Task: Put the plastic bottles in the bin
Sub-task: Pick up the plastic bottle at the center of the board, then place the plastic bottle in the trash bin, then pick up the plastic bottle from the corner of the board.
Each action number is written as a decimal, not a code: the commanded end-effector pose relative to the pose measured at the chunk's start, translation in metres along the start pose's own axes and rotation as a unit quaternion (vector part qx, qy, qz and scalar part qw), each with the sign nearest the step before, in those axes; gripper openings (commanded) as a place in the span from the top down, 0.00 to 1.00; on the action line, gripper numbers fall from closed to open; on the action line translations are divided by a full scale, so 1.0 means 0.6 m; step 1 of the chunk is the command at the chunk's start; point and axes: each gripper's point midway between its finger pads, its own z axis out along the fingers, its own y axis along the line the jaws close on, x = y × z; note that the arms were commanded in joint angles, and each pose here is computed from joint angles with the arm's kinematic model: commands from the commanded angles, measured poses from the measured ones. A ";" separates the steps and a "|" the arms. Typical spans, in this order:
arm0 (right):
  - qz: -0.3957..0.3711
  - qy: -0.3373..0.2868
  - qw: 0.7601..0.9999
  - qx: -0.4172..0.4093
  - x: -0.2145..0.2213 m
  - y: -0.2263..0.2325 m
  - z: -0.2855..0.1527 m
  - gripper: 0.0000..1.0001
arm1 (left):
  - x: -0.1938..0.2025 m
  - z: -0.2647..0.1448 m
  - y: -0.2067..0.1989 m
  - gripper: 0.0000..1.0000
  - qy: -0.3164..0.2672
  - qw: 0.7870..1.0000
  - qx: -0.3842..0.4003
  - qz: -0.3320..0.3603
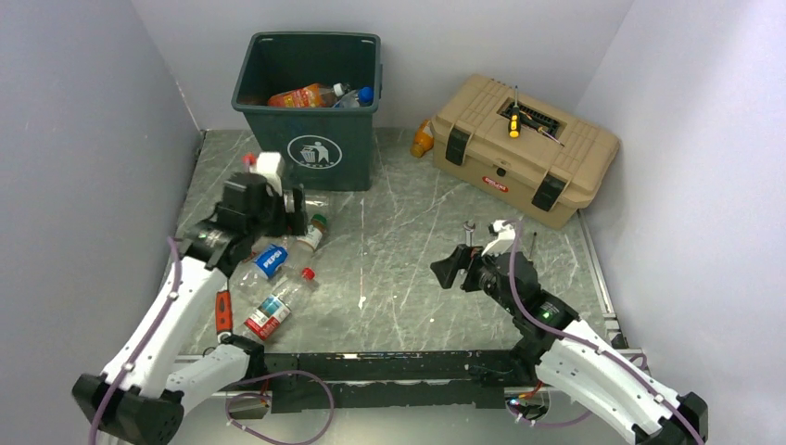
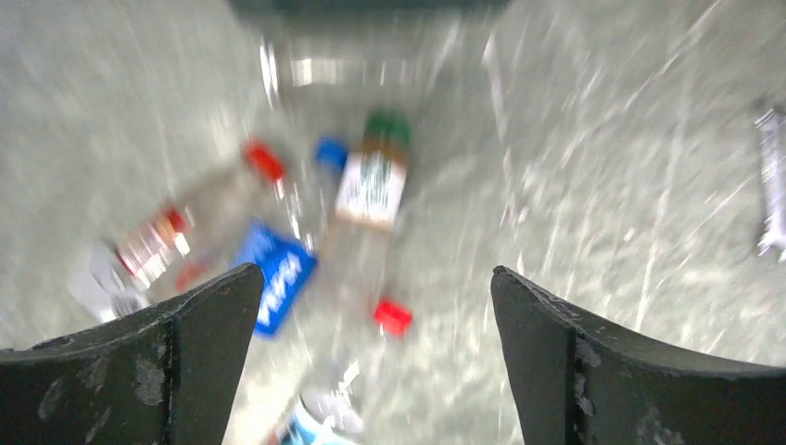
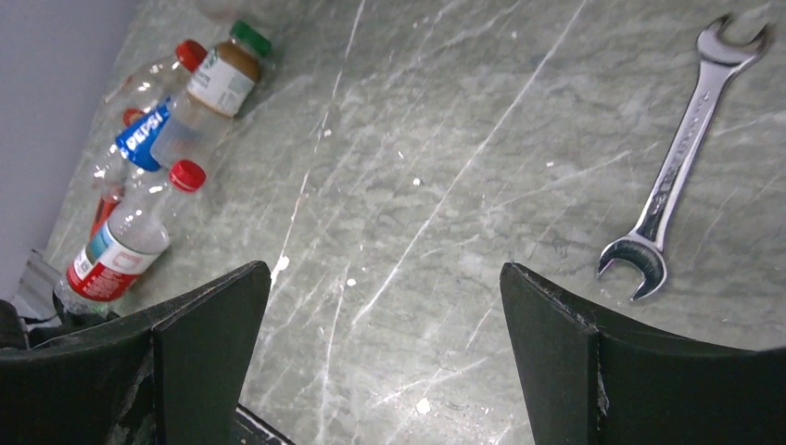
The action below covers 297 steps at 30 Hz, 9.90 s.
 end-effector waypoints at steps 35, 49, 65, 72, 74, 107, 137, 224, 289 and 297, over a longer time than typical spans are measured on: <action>0.055 0.006 0.997 -0.062 0.028 0.032 0.032 0.02 | 0.315 0.212 0.011 0.19 0.344 0.938 -0.023 0.037; 0.059 0.001 0.996 -0.059 0.028 0.028 0.028 0.02 | 0.365 0.219 0.011 0.36 0.385 0.918 -0.056 0.074; 0.042 -0.011 0.998 -0.050 0.009 0.024 -0.004 0.00 | 0.197 0.114 -0.118 0.69 0.174 0.977 0.106 0.071; 0.013 -0.019 0.993 -0.117 -0.051 0.093 -0.024 0.00 | 0.089 -0.010 -0.231 0.84 0.006 0.939 0.335 0.083; 0.001 -0.029 0.987 -0.159 -0.080 0.131 -0.043 0.00 | 0.076 -0.044 -0.262 0.86 -0.023 0.911 0.403 0.090; -0.024 -0.081 0.918 -0.389 -0.247 0.396 -0.088 0.09 | 0.107 -0.132 -0.341 0.99 -0.108 0.775 0.604 0.152; -0.085 0.006 0.952 -0.294 -0.201 0.378 -0.021 1.00 | 0.111 -0.103 -0.333 0.25 -0.080 0.813 0.556 0.153; -0.068 -0.086 0.972 -0.209 -0.203 0.241 0.033 0.13 | 0.012 0.007 -0.053 0.00 -0.140 0.988 0.016 0.056; -0.341 0.172 0.825 -0.416 0.369 0.363 0.192 0.49 | 0.029 0.022 -0.067 0.02 -0.105 0.990 0.035 0.082; -0.341 0.162 0.829 -0.413 0.351 0.361 0.180 0.70 | 0.027 0.019 -0.067 0.02 -0.107 0.990 0.036 0.080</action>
